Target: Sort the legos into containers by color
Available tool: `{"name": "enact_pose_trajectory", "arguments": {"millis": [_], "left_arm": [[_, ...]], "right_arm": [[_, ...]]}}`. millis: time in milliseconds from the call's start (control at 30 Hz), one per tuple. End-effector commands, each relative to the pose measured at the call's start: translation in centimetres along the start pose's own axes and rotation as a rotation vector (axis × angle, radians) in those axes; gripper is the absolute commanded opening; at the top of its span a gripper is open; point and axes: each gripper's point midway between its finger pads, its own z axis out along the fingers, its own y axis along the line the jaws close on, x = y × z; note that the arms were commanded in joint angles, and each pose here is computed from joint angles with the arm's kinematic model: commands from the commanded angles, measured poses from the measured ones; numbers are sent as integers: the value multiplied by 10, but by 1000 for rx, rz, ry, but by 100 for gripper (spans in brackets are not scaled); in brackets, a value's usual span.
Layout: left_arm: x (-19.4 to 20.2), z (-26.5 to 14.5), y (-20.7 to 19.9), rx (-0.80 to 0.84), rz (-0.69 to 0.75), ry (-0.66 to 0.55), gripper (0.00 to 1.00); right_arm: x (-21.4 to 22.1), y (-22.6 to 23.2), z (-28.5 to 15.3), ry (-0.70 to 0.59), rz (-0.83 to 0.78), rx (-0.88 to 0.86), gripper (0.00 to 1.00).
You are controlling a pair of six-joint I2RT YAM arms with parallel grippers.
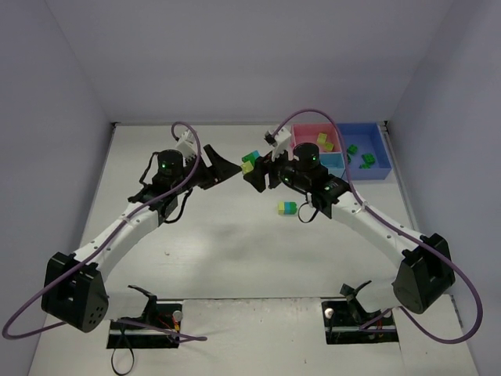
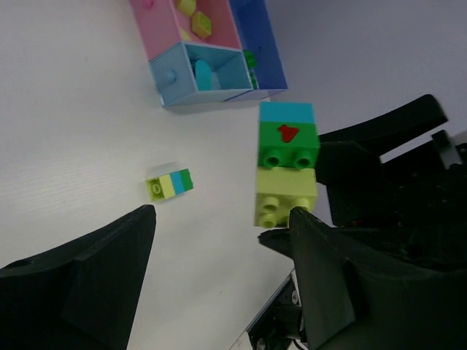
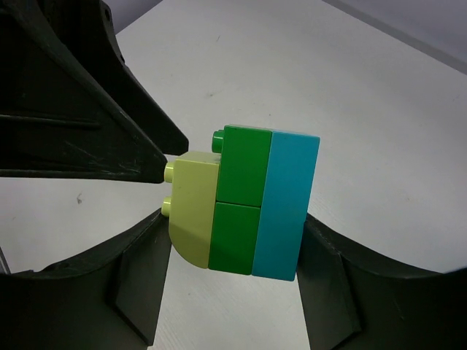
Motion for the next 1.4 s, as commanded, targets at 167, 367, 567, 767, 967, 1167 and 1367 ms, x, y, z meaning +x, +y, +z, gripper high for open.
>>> {"name": "enact_pose_trajectory", "arguments": {"millis": [167, 367, 567, 767, 967, 1167, 1367], "left_arm": [[-41, -4, -77, 225, 66, -165, 63], [-27, 9, -72, 202, 62, -128, 58], [-24, 18, -76, 211, 57, -123, 55], [-27, 22, -74, 198, 62, -135, 40], [-26, 23, -76, 213, 63, -133, 20], [-20, 16, -72, 214, 131, -115, 4], [-12, -8, -60, 256, 402, -32, 3]], "right_arm": [[-34, 16, -9, -99, -52, -52, 4], [-38, 17, -9, -112, -50, -52, 5], [-38, 19, -8, -111, -50, -55, 6], [-34, 21, -6, -105, -46, -57, 8], [-29, 22, -5, -96, -48, -57, 13], [-27, 25, -10, -68, -89, -73, 64], [-18, 25, -22, 20, -156, -127, 79]]}}
